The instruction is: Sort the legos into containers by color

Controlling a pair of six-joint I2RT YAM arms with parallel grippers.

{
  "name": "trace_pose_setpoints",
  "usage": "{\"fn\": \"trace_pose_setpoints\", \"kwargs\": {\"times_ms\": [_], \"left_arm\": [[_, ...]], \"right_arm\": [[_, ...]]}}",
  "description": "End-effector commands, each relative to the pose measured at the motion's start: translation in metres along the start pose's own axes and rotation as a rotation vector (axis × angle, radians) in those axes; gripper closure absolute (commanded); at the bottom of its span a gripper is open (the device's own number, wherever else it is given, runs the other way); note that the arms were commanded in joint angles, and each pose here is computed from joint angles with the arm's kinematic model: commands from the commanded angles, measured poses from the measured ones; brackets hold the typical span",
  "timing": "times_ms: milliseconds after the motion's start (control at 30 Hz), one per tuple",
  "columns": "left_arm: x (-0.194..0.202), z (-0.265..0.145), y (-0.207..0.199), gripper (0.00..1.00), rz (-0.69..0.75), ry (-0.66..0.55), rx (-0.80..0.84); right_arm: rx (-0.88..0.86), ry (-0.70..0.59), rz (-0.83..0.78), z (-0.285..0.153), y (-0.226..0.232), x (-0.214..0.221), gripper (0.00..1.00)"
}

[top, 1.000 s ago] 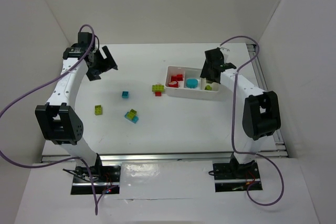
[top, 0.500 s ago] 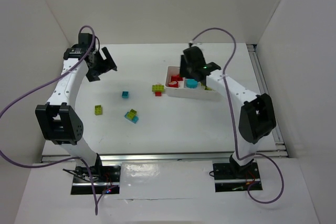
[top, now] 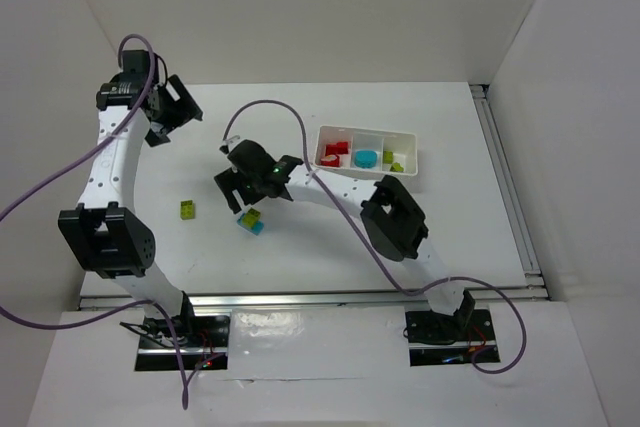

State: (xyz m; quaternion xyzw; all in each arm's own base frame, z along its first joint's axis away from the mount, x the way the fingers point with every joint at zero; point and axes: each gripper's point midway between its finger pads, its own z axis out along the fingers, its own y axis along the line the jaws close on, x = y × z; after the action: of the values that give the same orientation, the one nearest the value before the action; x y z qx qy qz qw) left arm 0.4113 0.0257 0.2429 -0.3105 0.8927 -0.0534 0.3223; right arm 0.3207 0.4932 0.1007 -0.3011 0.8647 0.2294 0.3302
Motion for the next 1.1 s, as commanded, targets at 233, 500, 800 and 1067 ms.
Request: {"fn": "trace_pose_setpoints", "kwargs": {"times_ms": [233,500,800,1067], "left_arm": [[0.025,0.015,0.053,0.0,-0.044,0.082,-0.2],[0.108,0.065,0.094,0.0,-0.061,0.293,-0.312],[0.141,0.097,0.123,0.0,-0.054,0.356,-0.422],[0.136,0.126,0.131,0.03,-0.062,0.337,-0.398]], "right_arm": [[0.008,-0.055,0.033,0.01,0.004,-0.035,0.18],[0.124,-0.217,0.09,-0.075,-0.052,-0.059,0.18],[0.342,-0.349,0.255,-0.16,-0.141,-0.071,0.18],[0.457,-0.329,0.323,-0.181,-0.194,-0.06,0.22]]}}
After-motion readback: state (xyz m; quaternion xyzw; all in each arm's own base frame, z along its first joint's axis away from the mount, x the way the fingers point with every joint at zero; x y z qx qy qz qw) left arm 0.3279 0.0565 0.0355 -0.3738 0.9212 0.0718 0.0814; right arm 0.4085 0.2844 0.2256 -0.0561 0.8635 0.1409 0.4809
